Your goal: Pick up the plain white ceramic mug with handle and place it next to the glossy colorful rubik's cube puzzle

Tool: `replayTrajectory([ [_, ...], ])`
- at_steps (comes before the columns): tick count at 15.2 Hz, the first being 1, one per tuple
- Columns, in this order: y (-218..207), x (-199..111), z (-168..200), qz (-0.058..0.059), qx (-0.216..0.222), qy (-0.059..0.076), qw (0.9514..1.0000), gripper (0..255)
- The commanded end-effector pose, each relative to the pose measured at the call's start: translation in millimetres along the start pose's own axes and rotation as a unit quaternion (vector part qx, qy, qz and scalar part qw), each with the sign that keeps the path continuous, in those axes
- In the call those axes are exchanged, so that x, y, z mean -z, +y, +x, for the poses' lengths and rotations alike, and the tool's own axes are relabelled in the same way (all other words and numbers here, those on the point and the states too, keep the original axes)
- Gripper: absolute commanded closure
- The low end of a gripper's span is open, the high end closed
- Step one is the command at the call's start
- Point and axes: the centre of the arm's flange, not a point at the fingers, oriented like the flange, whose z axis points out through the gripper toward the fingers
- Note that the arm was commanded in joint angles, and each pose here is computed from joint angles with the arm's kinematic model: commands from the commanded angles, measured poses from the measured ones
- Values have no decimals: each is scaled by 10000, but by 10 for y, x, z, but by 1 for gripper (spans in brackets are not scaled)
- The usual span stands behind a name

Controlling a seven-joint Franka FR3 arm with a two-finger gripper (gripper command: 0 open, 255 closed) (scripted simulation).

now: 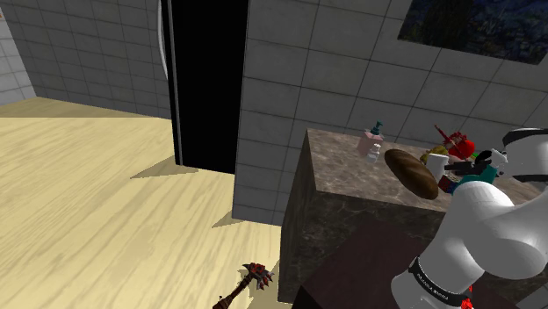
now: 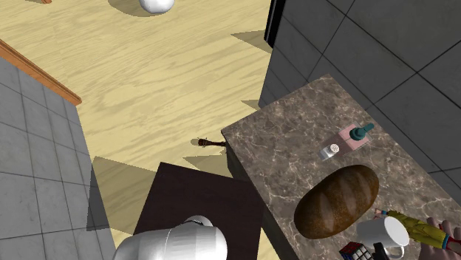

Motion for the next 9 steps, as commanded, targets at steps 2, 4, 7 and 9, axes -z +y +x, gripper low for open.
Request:
replayTrajectory([
  [2,-3,-7,-2,5,1,-2,10000,255],
  [4,-4,-9,-3,5,1,-2,10000,255],
  [7,-18,-2,35,3,2,-4,10000,255],
  [9,8,-7,32,2,2,-4,10000,255],
])
